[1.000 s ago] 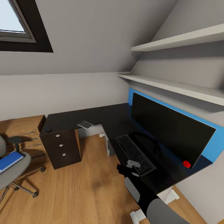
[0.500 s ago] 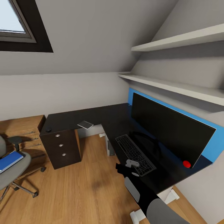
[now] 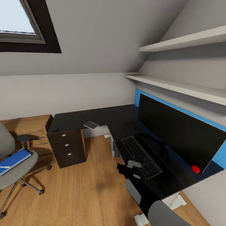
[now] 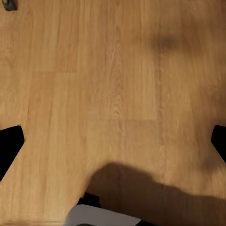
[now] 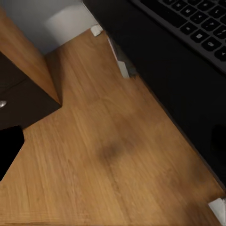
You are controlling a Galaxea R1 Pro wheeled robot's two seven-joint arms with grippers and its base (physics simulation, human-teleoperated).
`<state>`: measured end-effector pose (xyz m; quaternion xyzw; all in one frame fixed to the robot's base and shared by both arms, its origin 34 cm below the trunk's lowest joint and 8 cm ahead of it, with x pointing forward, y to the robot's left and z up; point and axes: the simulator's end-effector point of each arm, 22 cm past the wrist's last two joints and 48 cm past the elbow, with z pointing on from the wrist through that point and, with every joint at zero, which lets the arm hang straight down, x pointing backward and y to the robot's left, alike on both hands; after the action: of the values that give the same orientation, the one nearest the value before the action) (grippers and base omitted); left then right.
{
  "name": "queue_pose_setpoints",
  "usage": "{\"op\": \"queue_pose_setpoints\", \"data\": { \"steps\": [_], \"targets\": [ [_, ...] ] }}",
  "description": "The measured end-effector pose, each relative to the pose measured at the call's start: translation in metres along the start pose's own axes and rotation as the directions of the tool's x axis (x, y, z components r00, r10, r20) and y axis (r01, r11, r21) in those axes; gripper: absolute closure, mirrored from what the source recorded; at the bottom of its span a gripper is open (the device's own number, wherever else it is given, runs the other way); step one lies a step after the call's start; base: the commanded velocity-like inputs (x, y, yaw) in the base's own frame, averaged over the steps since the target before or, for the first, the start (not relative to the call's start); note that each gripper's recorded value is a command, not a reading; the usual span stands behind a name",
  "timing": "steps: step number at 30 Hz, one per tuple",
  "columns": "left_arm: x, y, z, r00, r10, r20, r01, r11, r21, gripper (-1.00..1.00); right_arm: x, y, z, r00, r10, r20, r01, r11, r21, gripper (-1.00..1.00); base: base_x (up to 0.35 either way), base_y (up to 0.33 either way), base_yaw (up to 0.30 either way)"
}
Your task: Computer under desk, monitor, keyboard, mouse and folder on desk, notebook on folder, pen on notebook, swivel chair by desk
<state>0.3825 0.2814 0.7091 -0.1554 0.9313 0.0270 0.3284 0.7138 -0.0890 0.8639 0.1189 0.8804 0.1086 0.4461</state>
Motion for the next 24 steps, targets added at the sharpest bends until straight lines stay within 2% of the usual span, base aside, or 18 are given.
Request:
{"op": "queue_pose_setpoints", "data": {
  "steps": [24],
  "targets": [
    [-0.0002, -0.0001, 0.0001, 1.000, 0.000, 0.000, 0.000, 1.000, 0.000, -1.00, 0.0026, -0.0004, -0.0005, 1.000, -0.003, -0.001, 0.003, 1.000, 0.000, -1.00, 0.000, 0.000, 0.277]
  ]
}}
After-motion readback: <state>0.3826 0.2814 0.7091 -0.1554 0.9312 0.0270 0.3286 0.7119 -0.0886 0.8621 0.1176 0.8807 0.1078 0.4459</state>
